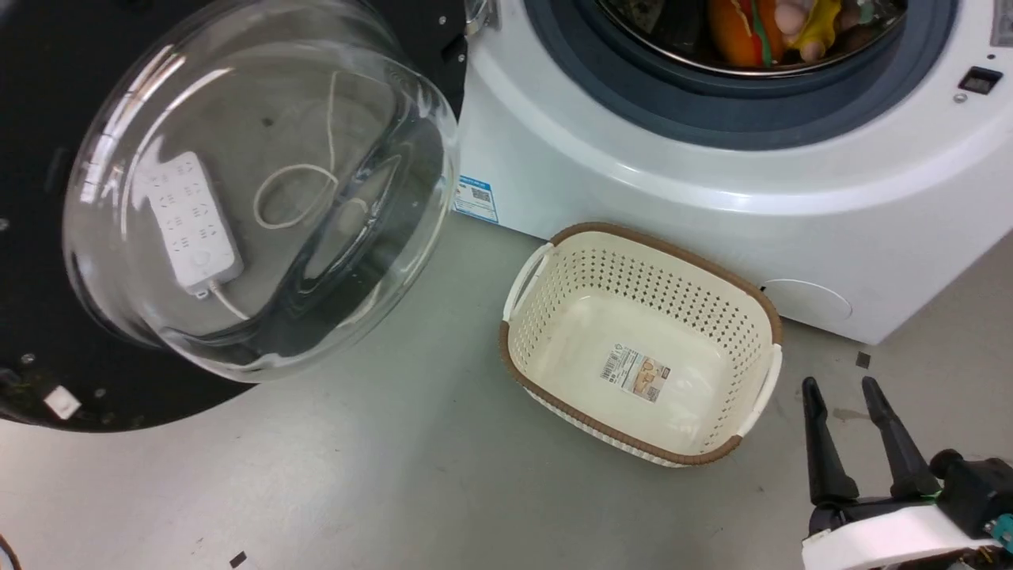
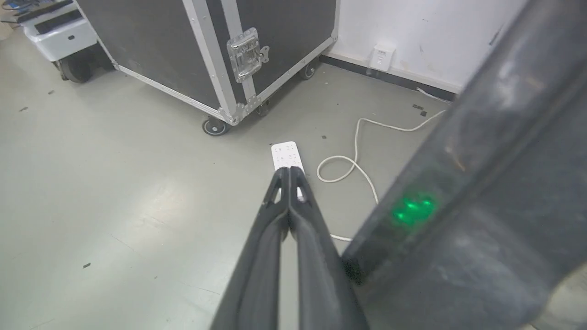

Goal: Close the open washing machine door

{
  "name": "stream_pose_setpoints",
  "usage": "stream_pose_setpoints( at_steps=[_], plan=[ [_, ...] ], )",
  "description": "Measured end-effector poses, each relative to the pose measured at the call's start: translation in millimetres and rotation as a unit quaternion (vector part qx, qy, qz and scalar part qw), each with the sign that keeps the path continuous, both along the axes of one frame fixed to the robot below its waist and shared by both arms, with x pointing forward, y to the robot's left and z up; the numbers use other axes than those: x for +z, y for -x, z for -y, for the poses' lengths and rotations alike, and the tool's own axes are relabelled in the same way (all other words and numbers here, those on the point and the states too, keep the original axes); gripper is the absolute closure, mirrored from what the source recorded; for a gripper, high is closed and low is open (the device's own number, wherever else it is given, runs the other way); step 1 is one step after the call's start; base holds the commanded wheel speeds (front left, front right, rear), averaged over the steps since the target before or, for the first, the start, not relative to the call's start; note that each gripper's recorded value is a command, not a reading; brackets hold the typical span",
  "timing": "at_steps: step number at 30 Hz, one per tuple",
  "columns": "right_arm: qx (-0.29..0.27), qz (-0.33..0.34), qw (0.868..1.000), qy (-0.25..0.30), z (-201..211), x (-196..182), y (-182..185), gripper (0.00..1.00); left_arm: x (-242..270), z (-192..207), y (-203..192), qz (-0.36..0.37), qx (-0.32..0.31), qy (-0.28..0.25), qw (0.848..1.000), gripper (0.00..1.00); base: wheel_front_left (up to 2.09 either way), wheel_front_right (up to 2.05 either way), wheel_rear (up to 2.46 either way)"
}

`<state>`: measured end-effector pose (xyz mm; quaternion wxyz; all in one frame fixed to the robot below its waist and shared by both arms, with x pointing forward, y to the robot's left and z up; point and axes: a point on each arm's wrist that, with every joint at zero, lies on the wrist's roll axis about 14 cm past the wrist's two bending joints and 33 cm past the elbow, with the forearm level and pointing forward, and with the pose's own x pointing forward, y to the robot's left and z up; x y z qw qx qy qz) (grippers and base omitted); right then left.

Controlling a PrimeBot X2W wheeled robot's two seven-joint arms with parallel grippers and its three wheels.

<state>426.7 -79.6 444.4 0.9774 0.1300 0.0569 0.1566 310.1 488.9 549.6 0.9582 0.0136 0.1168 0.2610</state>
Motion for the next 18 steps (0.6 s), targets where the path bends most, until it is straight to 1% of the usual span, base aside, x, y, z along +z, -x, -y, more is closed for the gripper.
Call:
stream_pose_setpoints(
  at_steps=[1, 2, 3, 4, 5, 11, 14, 16, 17, 18],
  plan=[
    [-0.001, 0.001, 1.000, -0.005, 0, 0, -1, 0.00, -3, 4, 4, -0.010, -0.012, 0.021, 1.000, 1.00, 0.00, 0.00, 0.00],
    [-0.001, 0.001, 1.000, -0.005, 0, 0, -1, 0.00, -3, 4, 4, -0.010, -0.012, 0.021, 1.000, 1.00, 0.00, 0.00, 0.00],
    [0.000, 0.001, 1.000, -0.010, -2, 0, -2, 0.00, -8, 8, 10, -0.020, -0.021, 0.043, 0.999, 1.00, 0.00, 0.00, 0.00],
    [0.000, 0.001, 1.000, -0.010, -2, 0, -2, 0.00, -8, 8, 10, -0.020, -0.021, 0.043, 0.999, 1.00, 0.00, 0.00, 0.00],
    [0.002, 0.003, 1.000, -0.016, -5, 2, -3, 0.00, -9, 12, 15, -0.024, -0.028, 0.060, 0.998, 1.00, 0.00, 0.00, 0.00],
    [0.007, 0.007, 0.999, -0.031, -12, 6, -3, 0.00, -2, 23, 25, -0.026, -0.057, 0.079, 0.995, 1.00, 0.00, 0.00, 0.00],
    [0.008, 0.011, 0.999, -0.044, -14, 12, -2, 0.00, 3, 39, 32, -0.024, -0.090, 0.087, 0.992, 1.00, 0.00, 0.00, 0.00],
    [0.006, 0.013, 0.999, -0.047, -14, 13, -3, 0.00, 3, 43, 34, -0.025, -0.098, 0.088, 0.991, 1.00, 0.00, 0.00, 0.00],
    [0.004, 0.016, 0.999, -0.051, -14, 16, -3, 0.00, 3, 52, 38, -0.026, -0.115, 0.096, 0.988, 1.00, 0.00, 0.00, 0.00],
    [0.004, 0.016, 0.999, -0.051, -14, 16, -3, 0.00, 3, 52, 38, -0.026, -0.115, 0.096, 0.988, 1.00, 0.00, 0.00, 0.00]
  ],
)
